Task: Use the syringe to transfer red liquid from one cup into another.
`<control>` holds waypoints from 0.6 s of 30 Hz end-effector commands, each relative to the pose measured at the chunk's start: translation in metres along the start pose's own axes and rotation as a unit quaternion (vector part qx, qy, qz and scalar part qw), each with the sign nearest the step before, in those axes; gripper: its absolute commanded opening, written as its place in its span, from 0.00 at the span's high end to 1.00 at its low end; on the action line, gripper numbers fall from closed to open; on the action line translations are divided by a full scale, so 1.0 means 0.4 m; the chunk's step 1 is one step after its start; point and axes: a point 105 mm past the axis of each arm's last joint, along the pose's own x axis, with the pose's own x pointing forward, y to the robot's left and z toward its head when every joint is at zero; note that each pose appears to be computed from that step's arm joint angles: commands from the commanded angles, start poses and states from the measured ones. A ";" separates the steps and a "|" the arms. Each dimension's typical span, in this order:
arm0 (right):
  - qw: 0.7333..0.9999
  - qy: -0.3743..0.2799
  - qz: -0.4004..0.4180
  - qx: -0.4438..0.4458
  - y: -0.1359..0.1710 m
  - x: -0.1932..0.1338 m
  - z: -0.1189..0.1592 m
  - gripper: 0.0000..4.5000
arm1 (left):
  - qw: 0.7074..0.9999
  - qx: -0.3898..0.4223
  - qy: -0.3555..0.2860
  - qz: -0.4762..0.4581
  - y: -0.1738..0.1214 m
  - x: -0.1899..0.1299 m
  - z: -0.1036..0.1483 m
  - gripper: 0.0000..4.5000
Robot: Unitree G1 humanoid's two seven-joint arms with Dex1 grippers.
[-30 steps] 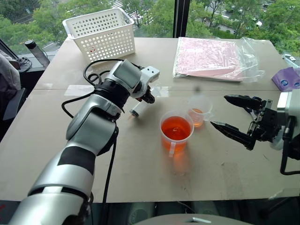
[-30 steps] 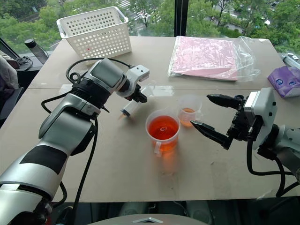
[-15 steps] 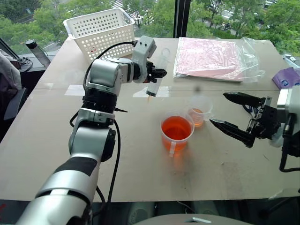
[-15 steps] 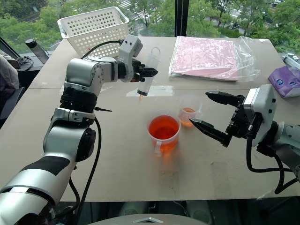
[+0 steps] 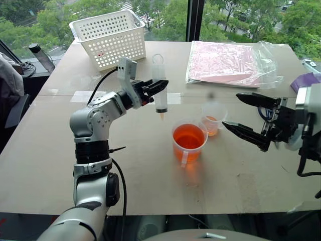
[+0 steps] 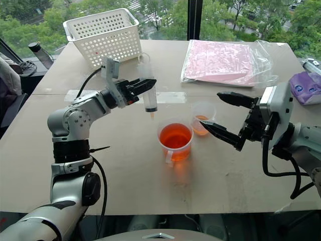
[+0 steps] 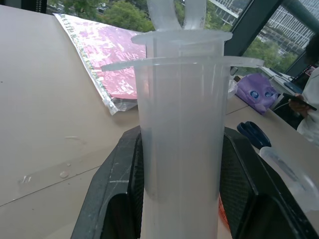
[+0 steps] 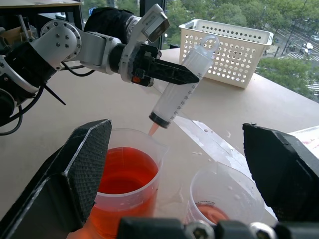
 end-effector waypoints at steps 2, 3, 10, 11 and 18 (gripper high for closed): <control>1.000 -0.013 0.007 -0.010 0.001 0.004 0.016 0.00 | 0.995 0.050 -0.080 -0.017 -0.015 -0.029 0.112 0.69; 1.000 -0.014 0.009 -0.009 0.001 0.007 0.015 0.00 | 0.994 0.043 -0.095 -0.020 -0.015 -0.034 0.124 0.69; 0.998 -0.065 -0.011 0.005 -0.025 0.029 0.068 0.00 | 0.984 0.032 -0.133 -0.112 -0.105 -0.042 0.122 0.69; 0.997 -0.075 -0.014 0.015 -0.030 0.033 0.078 0.00 | 0.983 0.029 -0.133 -0.121 -0.114 -0.042 0.117 0.69; 0.991 -0.108 -0.045 0.068 -0.072 0.093 0.145 0.00 | 0.968 0.037 -0.131 -0.209 -0.204 -0.038 0.120 0.69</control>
